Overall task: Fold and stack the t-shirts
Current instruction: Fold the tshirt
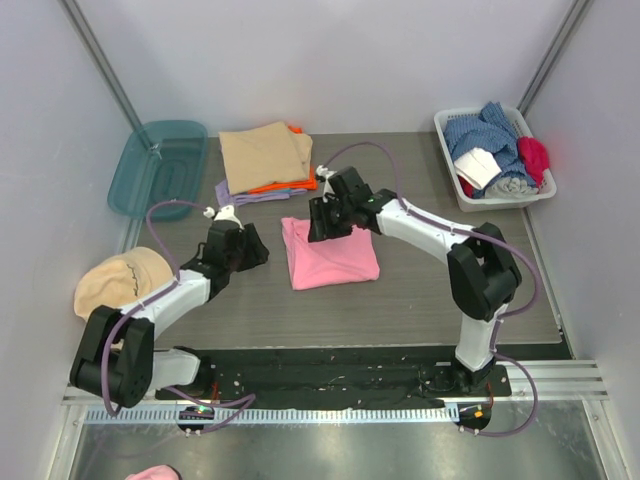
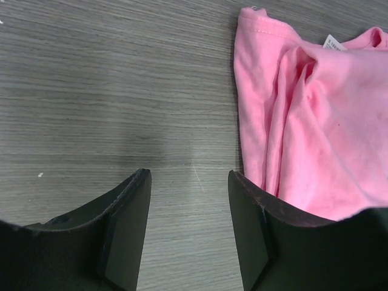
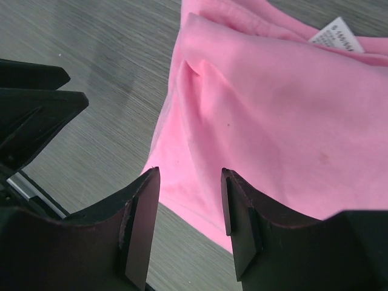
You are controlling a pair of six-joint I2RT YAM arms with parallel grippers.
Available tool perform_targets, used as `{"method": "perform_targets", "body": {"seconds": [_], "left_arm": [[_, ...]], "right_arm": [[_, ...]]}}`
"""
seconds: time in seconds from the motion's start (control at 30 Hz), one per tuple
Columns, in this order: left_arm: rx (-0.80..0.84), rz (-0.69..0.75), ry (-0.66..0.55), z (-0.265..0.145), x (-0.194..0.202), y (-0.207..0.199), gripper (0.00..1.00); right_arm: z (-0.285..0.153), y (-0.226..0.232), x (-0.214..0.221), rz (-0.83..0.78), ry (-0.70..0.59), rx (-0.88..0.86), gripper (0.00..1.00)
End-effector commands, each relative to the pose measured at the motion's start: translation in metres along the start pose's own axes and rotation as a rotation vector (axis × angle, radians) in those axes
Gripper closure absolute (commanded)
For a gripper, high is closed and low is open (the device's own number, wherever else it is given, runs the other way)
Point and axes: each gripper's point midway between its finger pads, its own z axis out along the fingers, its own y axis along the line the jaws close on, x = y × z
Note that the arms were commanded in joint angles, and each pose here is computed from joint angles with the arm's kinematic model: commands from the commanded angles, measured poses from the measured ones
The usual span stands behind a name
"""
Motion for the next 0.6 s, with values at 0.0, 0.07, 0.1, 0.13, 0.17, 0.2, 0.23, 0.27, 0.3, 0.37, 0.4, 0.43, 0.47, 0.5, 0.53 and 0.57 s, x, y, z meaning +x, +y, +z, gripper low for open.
{"method": "perform_targets", "body": {"seconds": [0.0, 0.07, 0.1, 0.13, 0.17, 0.2, 0.23, 0.27, 0.3, 0.37, 0.4, 0.43, 0.47, 0.5, 0.53, 0.57], "left_arm": [[0.014, -0.03, -0.061, -0.007, -0.014, -0.004, 0.43], [0.007, -0.04, -0.063, -0.009, -0.012, -0.001, 0.43], [0.005, -0.043, -0.063, -0.009, -0.011, 0.0, 0.43], [0.002, -0.044, -0.06, -0.009, -0.01, 0.001, 0.43], [-0.006, -0.05, -0.058, -0.01, -0.009, 0.003, 0.43], [-0.012, -0.054, -0.056, -0.01, -0.008, 0.005, 0.43], [-0.019, -0.057, -0.056, -0.011, -0.007, 0.007, 0.43], [-0.03, -0.063, -0.055, -0.012, -0.006, 0.01, 0.43], [-0.042, -0.068, -0.055, -0.012, -0.006, 0.012, 0.43], [-0.048, -0.075, -0.059, -0.014, -0.005, 0.015, 0.43], [-0.047, -0.085, -0.067, -0.016, -0.007, 0.016, 0.43], [-0.049, -0.087, -0.063, -0.016, -0.004, 0.018, 0.42], [-0.045, -0.088, -0.063, -0.017, -0.004, 0.017, 0.42], [-0.041, -0.091, -0.063, -0.017, -0.004, 0.017, 0.42], [-0.039, -0.09, -0.06, -0.017, -0.003, 0.017, 0.42], [-0.038, -0.092, -0.059, -0.018, -0.002, 0.017, 0.42]], "right_arm": [[0.015, 0.018, -0.002, -0.053, 0.012, 0.012, 0.47], [0.027, 0.021, 0.004, -0.058, 0.033, 0.014, 0.46], [0.03, 0.025, 0.007, -0.063, 0.042, 0.013, 0.45], [0.035, 0.029, 0.012, -0.073, 0.051, 0.016, 0.45], [0.041, 0.031, 0.015, -0.079, 0.06, 0.017, 0.44], [0.044, 0.033, 0.016, -0.078, 0.065, 0.02, 0.44], [0.047, 0.037, 0.02, -0.088, 0.073, 0.017, 0.44], [0.048, 0.041, 0.017, -0.092, 0.066, 0.014, 0.43], [0.053, 0.04, 0.02, -0.092, 0.079, 0.023, 0.39], [0.056, 0.048, 0.019, -0.109, 0.076, 0.025, 0.36], [0.058, 0.049, 0.021, -0.114, 0.085, 0.032, 0.36], [0.061, 0.05, 0.024, -0.118, 0.093, 0.035, 0.35], [0.061, 0.057, 0.021, -0.129, 0.085, 0.028, 0.35], [0.062, 0.058, 0.021, -0.132, 0.089, 0.036, 0.35], [0.064, 0.057, 0.021, -0.132, 0.09, 0.045, 0.35], [0.064, 0.062, 0.018, -0.138, 0.084, 0.041, 0.34]]}}
